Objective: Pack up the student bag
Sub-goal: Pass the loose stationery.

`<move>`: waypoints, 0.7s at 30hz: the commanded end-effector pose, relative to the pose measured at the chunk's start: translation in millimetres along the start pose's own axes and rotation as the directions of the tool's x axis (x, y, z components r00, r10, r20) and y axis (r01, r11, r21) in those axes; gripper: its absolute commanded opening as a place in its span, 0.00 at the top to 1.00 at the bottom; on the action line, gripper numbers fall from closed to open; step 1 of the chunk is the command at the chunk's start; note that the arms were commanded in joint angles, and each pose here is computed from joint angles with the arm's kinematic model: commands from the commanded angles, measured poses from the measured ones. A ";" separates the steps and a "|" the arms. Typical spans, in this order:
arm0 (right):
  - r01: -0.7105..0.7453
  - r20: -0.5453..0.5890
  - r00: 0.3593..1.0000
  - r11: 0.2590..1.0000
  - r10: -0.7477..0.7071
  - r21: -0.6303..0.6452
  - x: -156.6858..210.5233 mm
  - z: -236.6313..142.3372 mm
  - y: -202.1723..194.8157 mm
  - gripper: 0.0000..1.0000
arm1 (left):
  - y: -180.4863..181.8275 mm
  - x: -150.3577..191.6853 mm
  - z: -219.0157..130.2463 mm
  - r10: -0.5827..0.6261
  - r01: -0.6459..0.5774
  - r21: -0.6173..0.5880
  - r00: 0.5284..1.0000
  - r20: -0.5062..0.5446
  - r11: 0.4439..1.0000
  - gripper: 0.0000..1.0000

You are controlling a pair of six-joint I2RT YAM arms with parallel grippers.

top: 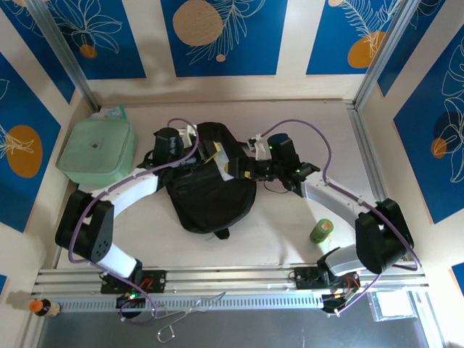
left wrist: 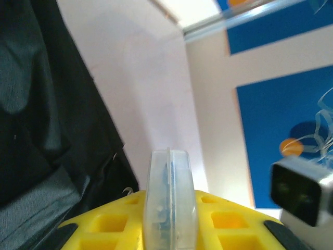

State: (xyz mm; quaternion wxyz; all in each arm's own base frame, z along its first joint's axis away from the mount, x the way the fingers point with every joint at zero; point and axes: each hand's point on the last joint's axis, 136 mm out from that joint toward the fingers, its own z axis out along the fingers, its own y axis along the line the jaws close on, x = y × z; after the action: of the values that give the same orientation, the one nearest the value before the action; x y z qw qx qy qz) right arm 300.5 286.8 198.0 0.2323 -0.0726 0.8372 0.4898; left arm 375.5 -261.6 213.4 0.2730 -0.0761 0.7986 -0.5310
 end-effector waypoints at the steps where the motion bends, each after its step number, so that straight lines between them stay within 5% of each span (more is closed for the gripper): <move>1: -0.135 0.042 0.989 0.980 0.143 -0.145 -15.5 -7.1 13.4 0.19 | -48.6 -26.5 -21.7 -0.013 -0.007 0.179 0.994 0.106 0.984 0.76; 14: -0.332 0.027 0.932 0.884 0.360 -0.328 -54.3 13.6 35.2 0.24 | -58.7 -52.2 -24.2 -0.193 0.114 0.321 0.955 0.227 0.940 0.79; 21: -0.316 0.015 0.936 0.859 0.352 -0.404 -63.3 20.2 51.2 0.49 | -42.6 -50.4 -22.6 -0.234 0.160 0.288 0.942 0.242 0.944 0.79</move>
State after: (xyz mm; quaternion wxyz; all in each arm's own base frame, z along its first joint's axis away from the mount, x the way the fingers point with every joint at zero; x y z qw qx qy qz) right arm 346.2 316.3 232.6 0.1575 0.0694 0.7357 0.6551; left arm 400.1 -241.7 264.1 0.3192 -0.1897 0.6836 -0.6283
